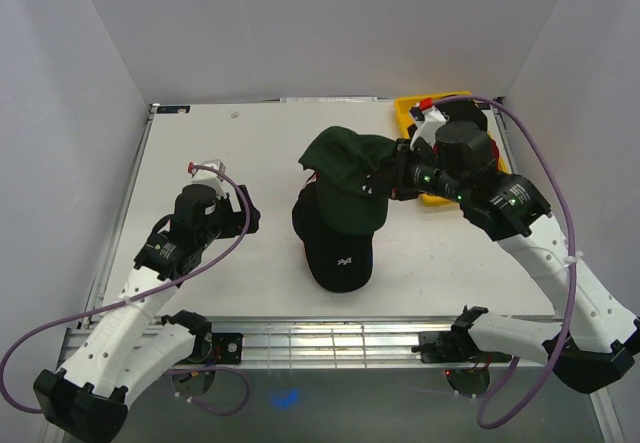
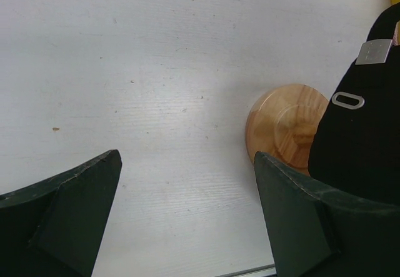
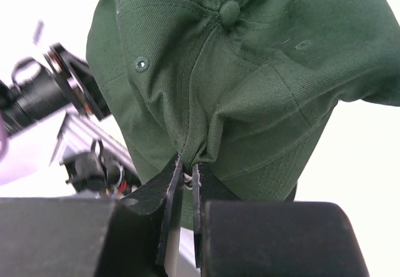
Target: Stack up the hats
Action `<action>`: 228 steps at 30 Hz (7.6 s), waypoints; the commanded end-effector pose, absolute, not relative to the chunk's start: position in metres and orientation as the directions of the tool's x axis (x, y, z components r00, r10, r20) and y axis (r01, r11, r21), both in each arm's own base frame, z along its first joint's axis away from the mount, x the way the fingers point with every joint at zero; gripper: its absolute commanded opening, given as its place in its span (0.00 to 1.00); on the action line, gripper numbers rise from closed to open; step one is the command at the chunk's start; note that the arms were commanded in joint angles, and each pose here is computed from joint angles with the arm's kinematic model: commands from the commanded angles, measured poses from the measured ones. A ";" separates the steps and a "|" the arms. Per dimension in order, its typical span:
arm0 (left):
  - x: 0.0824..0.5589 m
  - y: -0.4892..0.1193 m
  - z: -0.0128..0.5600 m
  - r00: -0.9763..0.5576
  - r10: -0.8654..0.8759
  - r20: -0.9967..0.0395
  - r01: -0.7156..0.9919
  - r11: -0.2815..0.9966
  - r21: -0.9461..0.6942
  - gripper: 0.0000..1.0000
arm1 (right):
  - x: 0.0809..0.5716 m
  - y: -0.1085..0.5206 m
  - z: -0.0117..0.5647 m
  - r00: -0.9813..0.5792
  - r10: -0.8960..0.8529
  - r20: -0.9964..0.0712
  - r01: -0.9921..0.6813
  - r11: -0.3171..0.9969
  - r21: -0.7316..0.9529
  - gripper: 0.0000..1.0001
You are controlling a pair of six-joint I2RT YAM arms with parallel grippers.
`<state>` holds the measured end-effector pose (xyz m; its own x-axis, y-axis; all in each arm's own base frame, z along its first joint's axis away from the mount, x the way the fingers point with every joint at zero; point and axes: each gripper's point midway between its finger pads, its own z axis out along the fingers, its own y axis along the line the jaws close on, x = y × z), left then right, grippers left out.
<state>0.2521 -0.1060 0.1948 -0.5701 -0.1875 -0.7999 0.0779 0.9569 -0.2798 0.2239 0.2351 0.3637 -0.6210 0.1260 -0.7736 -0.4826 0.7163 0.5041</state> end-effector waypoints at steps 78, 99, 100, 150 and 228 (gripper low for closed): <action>0.281 -0.194 0.242 -0.708 -0.258 -0.658 0.231 0.795 -0.561 0.93 | 0.143 0.277 0.246 -0.728 -0.067 -0.683 -0.495 0.741 0.455 0.45; 0.292 -0.199 0.226 -0.726 -0.243 -0.643 0.220 0.804 -0.552 0.69 | 0.152 0.266 0.269 -0.677 -0.046 -0.734 -0.498 0.764 0.411 0.57; 0.292 -0.198 0.225 -0.727 -0.243 -0.642 0.217 0.806 -0.550 0.69 | 0.152 0.266 0.266 -0.681 -0.050 -0.730 -0.497 0.764 0.411 0.57; 0.293 -0.219 0.228 -0.769 -0.169 -0.617 0.295 0.762 -0.576 0.76 | 0.285 0.261 0.265 -0.695 -0.006 -0.719 -0.511 0.707 0.488 0.66; 0.312 -0.250 0.248 -0.706 0.023 -0.708 0.520 0.696 -0.495 0.82 | 0.316 0.282 0.279 -0.640 -0.014 -0.768 -0.589 0.651 0.478 0.52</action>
<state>0.3124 -0.2412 0.2409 -0.7279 -0.0039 -0.6857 0.4692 0.7264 -0.5022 0.3122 0.2778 0.2581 -0.6873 -0.0066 -0.7263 -0.5412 0.6715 0.5061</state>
